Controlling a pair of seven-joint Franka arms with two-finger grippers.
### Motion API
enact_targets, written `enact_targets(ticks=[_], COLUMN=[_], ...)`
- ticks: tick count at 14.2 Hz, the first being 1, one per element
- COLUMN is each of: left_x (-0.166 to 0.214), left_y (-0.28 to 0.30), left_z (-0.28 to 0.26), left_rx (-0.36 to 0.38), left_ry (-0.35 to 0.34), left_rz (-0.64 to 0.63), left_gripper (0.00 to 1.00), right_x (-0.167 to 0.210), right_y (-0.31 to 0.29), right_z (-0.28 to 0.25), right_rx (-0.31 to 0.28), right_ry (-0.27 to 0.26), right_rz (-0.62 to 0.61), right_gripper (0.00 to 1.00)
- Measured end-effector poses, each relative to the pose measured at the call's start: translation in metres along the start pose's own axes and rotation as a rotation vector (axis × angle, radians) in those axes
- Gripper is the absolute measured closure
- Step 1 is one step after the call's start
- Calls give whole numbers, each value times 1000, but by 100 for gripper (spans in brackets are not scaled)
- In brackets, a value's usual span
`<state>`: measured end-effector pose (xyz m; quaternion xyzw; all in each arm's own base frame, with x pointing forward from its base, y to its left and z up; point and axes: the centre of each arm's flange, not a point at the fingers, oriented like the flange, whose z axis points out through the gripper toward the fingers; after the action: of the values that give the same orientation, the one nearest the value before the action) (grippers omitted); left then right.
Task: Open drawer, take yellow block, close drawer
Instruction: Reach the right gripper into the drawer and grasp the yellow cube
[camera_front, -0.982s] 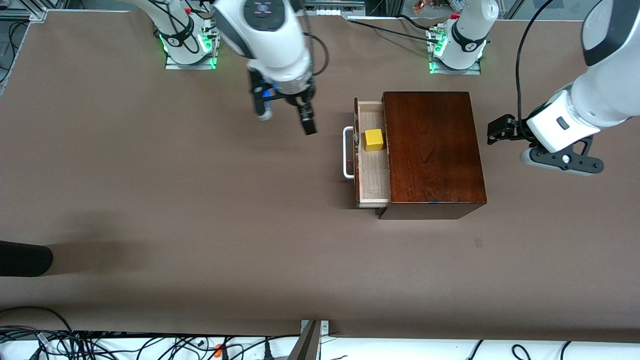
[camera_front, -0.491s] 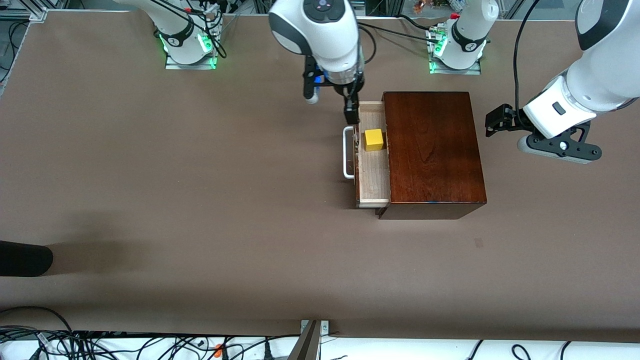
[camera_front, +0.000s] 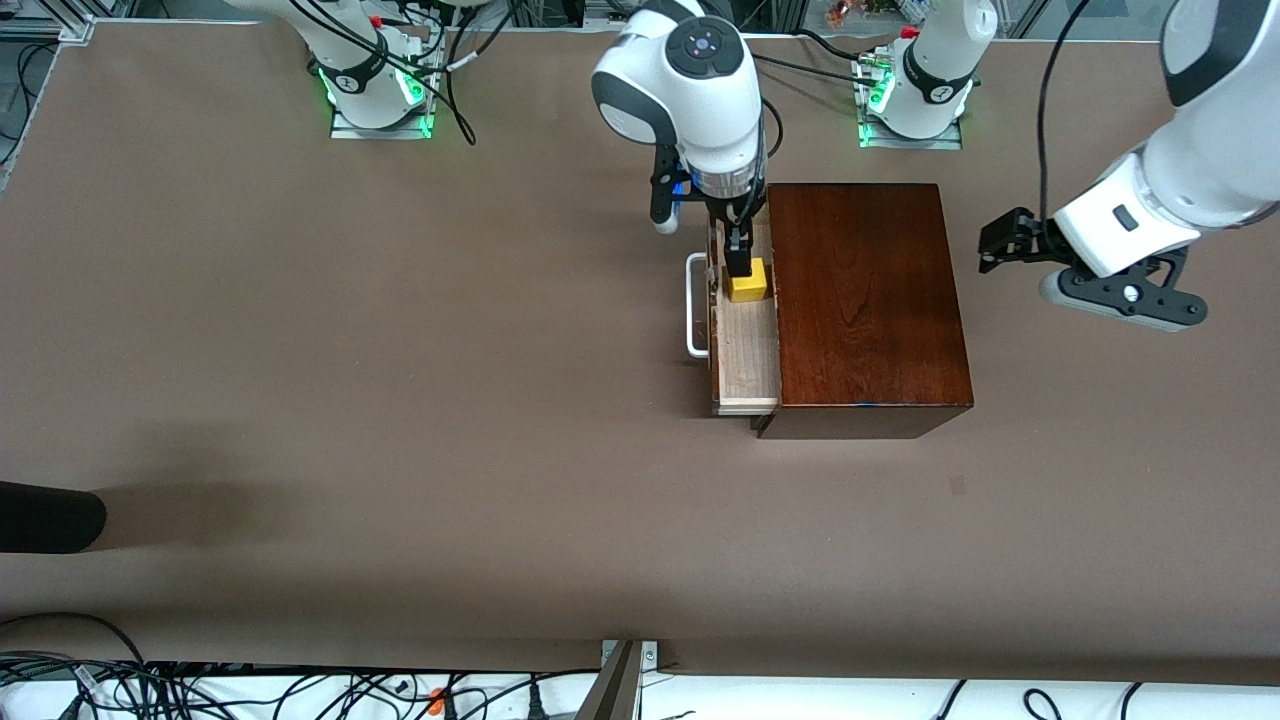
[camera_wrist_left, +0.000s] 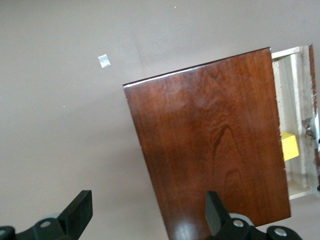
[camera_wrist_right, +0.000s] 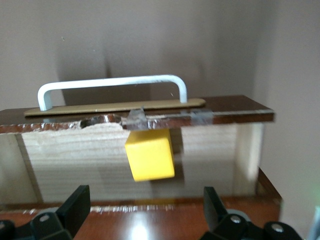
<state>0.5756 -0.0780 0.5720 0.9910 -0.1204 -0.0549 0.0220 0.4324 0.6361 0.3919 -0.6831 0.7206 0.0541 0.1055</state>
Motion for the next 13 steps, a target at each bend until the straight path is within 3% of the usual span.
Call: enact_targets(ticks=[4,10,12,13], left_x=[-20,-24,-24,-24], left_y=[-42,-44,-43,-42], left_z=[-2,-1,0,0], left_rx=[12,20,20,20], left_ry=[25,39,38,38], left_rz=[31,68,70,72], left_gripper=[0,0,0,0], right_x=[1,2,3,3], right_y=[5,5,5,5], right_z=[36,67,73,75], right_rx=[24,35,36,47], right_ry=[38,22,22,25], right_rz=[-40,-52,-56,-66], right_gripper=[0,0,2,9])
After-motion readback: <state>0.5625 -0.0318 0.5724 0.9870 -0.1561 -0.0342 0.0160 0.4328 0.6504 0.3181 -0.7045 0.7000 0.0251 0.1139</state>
